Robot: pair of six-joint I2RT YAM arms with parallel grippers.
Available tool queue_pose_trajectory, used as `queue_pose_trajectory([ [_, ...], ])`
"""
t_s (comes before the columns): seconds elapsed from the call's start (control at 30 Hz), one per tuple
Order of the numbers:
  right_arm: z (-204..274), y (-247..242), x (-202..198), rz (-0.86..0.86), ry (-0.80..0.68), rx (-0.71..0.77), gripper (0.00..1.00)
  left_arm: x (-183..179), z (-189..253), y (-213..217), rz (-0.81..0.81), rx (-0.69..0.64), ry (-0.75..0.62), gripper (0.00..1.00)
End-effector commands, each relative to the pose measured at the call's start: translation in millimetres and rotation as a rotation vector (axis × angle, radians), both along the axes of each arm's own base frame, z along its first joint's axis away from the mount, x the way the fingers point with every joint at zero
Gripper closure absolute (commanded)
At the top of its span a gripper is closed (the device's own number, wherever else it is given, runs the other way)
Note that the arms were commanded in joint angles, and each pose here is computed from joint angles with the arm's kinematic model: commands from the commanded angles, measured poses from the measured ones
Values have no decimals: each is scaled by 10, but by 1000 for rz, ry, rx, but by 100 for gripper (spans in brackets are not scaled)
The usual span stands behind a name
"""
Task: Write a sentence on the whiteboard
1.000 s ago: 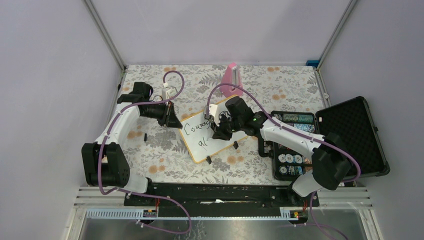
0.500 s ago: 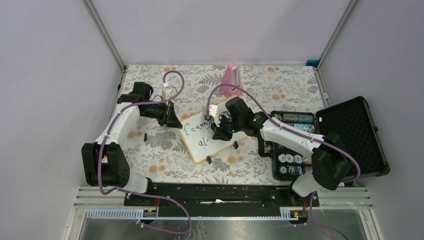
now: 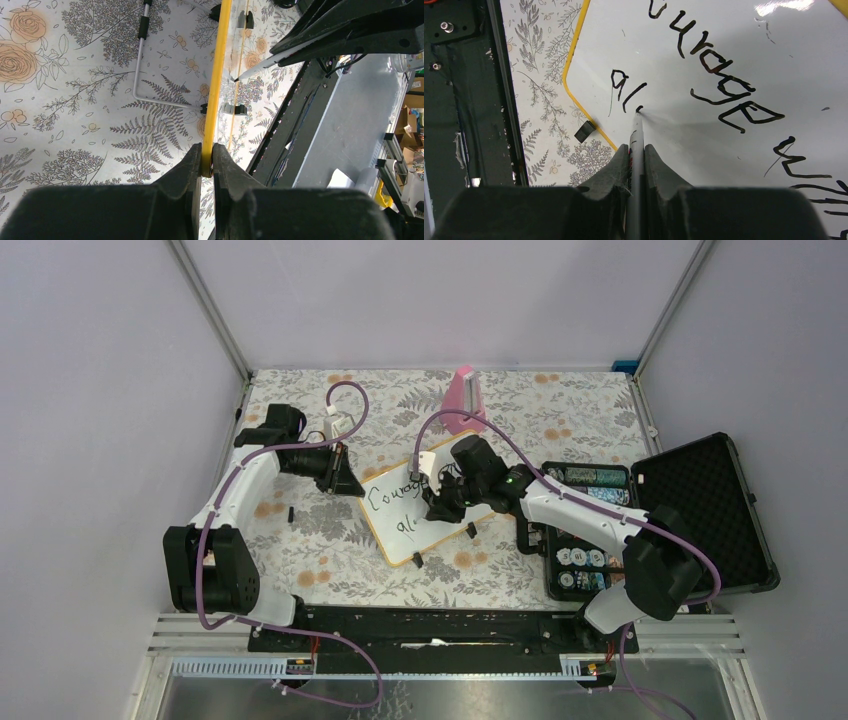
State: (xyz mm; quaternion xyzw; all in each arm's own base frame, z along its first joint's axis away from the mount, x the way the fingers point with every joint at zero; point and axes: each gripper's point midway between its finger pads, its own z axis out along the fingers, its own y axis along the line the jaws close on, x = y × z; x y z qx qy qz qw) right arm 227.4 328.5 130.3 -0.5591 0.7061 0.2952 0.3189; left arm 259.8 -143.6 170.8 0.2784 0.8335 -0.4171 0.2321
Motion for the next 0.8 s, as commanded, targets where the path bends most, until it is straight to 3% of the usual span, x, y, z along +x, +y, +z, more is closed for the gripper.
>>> queue_pose_trajectory([
  [0.0,161,-49,168,-25,-74,12,100,122,-50,26,-14,42,-72,100],
  [0.77,273,-42,283,-47,-78,37,100,126,-48,26,-14,42,-74,100],
])
